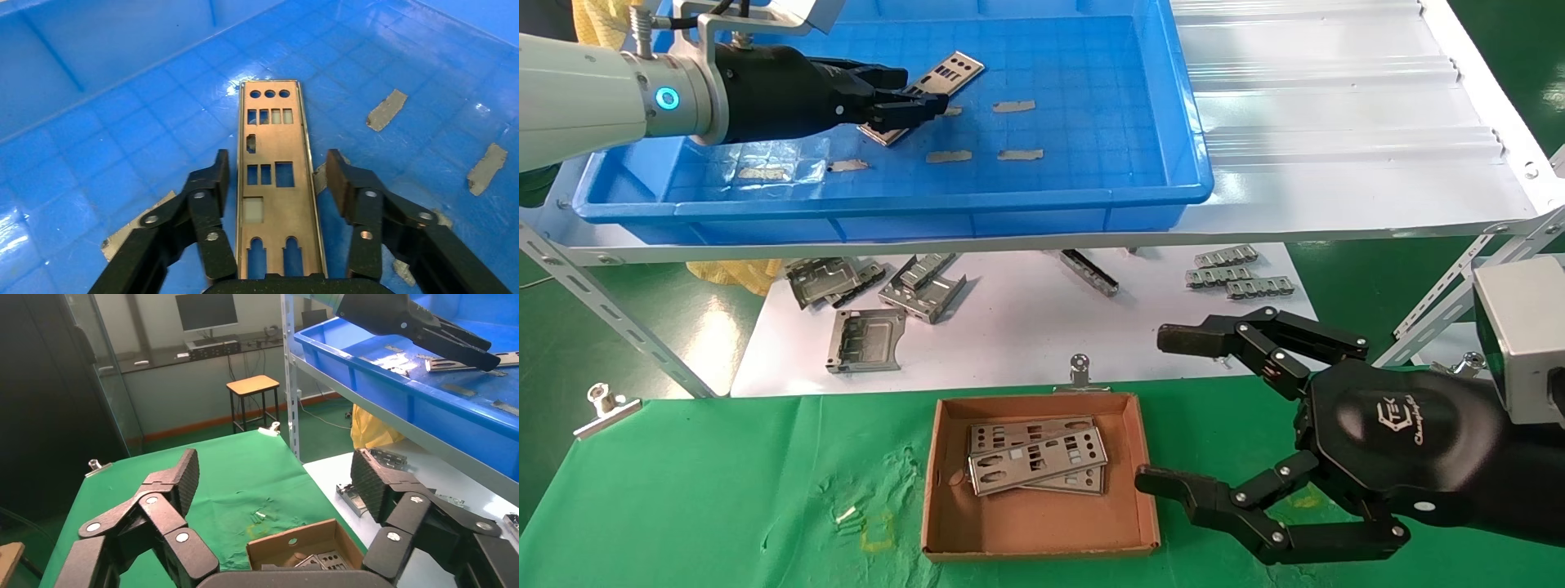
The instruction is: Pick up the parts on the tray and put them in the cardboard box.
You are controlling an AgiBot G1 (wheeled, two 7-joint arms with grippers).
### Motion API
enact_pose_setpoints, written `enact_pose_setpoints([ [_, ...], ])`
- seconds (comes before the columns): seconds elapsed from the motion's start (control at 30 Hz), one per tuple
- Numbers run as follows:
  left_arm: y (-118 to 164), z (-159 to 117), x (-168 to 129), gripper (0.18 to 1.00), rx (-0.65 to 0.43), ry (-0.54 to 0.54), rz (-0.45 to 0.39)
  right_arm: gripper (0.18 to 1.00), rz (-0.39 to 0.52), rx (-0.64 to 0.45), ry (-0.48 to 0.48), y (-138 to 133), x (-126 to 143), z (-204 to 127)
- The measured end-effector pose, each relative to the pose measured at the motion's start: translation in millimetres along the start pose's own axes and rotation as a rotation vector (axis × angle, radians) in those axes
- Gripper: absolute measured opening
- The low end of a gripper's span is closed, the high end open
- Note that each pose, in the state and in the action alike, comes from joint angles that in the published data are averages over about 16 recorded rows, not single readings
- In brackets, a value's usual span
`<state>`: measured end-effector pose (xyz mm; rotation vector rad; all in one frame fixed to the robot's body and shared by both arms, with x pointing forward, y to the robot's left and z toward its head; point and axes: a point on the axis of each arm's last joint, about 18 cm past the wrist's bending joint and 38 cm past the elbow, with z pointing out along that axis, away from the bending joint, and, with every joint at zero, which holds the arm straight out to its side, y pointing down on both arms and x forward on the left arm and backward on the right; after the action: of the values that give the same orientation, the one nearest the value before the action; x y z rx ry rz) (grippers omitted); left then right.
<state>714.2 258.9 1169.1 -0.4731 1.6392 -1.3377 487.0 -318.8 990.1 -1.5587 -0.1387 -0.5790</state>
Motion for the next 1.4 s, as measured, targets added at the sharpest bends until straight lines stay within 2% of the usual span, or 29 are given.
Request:
enact_pose_setpoints([
  [0.23, -1.0, 0.8, -3.8, 0.551, 0.017, -0.024, -0.006, 0.938, 0.0, 0.0, 0.0, 0.0, 0.0, 0.0],
  [0.43, -3.6, -0.7, -9.2, 0.464, 0.04, -0.048, -0.019, 0.981, 0.0, 0.0, 0.0, 0.0, 0.0, 0.0],
  [0.77, -8.7, -6.8, -17.9, 0.439, 0.071, -0.074, -0.042, 1.0, 0.0, 0.0, 0.0, 0.0, 0.0, 0.0],
  [0.97, -17.4, -16.9, -19.7, 0.437, 0.102, -0.048, -0.045, 1.0, 0.0, 0.0, 0.0, 0.0, 0.0, 0.0],
  [1.17, -30.0, -35.2, -14.9, 0.437, 0.147, 0.036, -0.026, 1.0, 0.0, 0.0, 0.0, 0.0, 0.0, 0.0],
  [1.4, -35.2, -67.6, 3.7, 0.436, 0.192, 0.217, 0.039, 1.0, 0.0, 0.0, 0.0, 0.0, 0.0, 0.0],
])
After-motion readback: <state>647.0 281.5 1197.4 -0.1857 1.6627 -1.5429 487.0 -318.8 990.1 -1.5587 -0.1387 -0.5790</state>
